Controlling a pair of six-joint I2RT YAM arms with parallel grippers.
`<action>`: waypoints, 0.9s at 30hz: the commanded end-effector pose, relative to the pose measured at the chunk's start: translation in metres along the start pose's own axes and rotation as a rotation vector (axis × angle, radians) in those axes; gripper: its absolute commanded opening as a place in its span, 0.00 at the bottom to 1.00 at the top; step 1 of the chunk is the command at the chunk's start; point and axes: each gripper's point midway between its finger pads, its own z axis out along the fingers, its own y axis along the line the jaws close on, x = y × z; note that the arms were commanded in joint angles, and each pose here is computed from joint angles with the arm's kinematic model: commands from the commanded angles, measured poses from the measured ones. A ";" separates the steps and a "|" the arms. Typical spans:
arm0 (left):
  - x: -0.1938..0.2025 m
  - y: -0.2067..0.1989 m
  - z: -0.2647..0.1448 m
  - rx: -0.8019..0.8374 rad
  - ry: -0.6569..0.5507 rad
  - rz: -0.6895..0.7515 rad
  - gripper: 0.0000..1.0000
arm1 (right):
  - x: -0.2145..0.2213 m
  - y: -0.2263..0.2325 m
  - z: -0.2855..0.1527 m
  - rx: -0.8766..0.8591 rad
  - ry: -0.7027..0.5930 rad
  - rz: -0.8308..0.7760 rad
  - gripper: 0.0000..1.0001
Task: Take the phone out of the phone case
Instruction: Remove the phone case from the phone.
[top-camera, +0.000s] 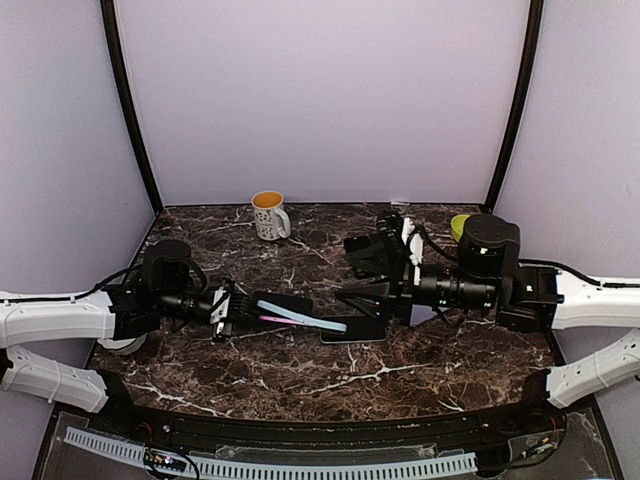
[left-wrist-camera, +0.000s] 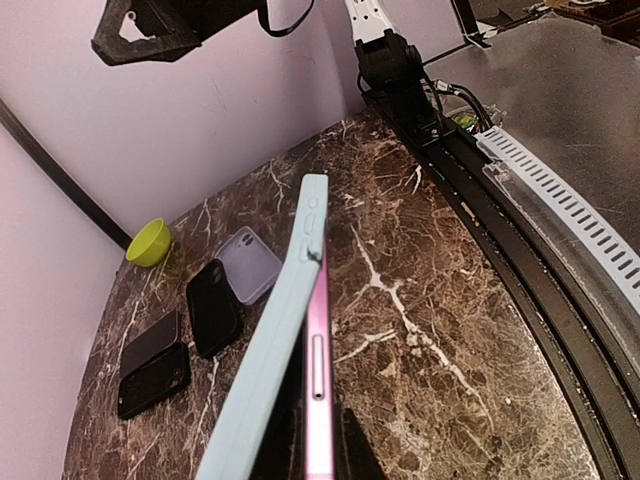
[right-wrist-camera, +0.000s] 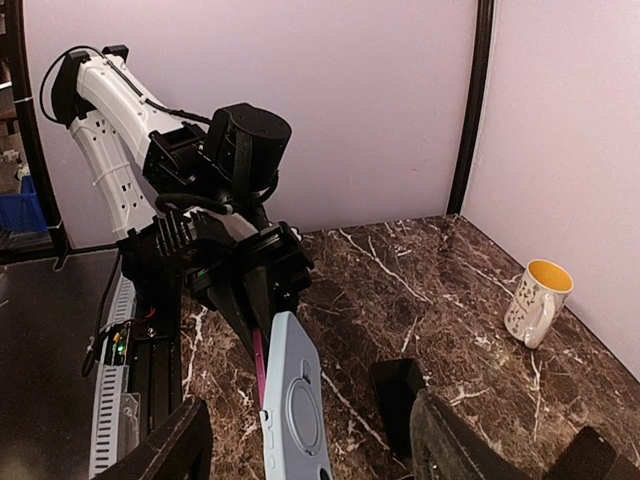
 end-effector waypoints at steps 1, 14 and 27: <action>-0.017 0.007 0.001 -0.011 -0.045 0.065 0.00 | -0.001 0.003 0.010 -0.015 0.060 0.027 0.69; -0.011 -0.001 0.009 0.016 -0.012 0.066 0.00 | 0.015 0.015 0.056 -0.111 0.240 0.017 0.68; -0.007 -0.001 0.012 0.007 0.017 0.062 0.00 | 0.048 0.019 0.099 -0.124 0.375 -0.008 0.66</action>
